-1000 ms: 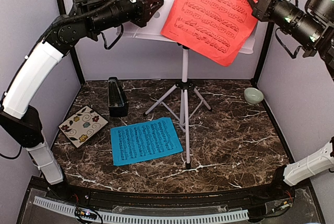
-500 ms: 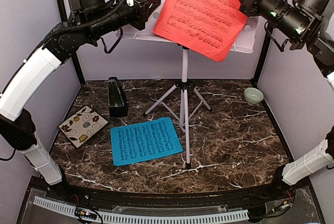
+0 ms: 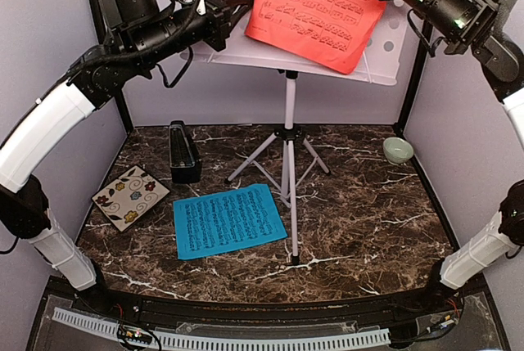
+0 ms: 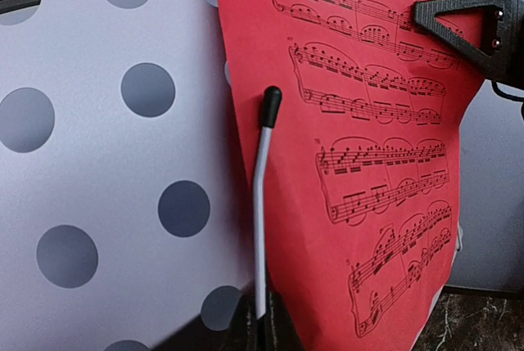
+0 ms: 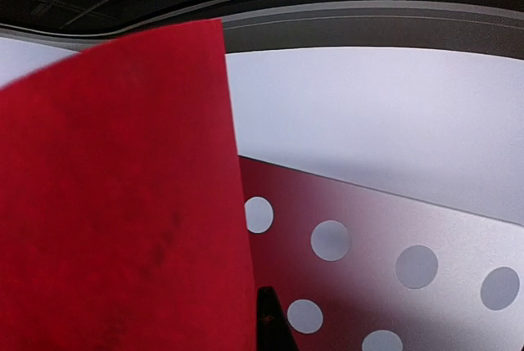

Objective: Set up the instrument practice props

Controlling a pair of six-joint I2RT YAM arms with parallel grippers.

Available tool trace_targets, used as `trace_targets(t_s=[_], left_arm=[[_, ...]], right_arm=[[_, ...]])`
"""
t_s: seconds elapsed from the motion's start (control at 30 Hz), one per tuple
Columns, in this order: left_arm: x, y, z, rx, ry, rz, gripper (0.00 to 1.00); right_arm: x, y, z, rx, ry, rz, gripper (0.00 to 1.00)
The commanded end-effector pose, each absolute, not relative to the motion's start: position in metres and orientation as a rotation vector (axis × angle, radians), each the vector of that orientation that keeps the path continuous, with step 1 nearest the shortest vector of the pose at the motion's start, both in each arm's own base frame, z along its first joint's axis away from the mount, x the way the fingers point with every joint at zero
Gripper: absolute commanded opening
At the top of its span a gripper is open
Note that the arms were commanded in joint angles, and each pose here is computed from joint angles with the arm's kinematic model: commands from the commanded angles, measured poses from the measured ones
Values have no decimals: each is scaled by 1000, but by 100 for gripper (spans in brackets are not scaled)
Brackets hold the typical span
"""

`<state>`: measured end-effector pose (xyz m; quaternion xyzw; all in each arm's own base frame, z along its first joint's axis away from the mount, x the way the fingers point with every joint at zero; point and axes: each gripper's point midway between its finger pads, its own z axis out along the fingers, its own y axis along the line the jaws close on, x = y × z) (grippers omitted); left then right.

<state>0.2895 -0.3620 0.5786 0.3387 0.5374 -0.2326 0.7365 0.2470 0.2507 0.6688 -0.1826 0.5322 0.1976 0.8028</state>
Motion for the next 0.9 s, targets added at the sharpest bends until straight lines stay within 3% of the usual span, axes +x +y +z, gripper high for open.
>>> trace_targets(t_s=[0.0,0.53,0.87], left_arm=[[268,-351,613,719,1044,-553,0],[271,-340,616,647,1000,-519,0],[261,-353,612,725,965,-563,0]], right_arm=[[251,257,678,-404,1107,393,0],[243,221,676,-326,1165,319,0],[245,256,677,-408,1128,341,0]])
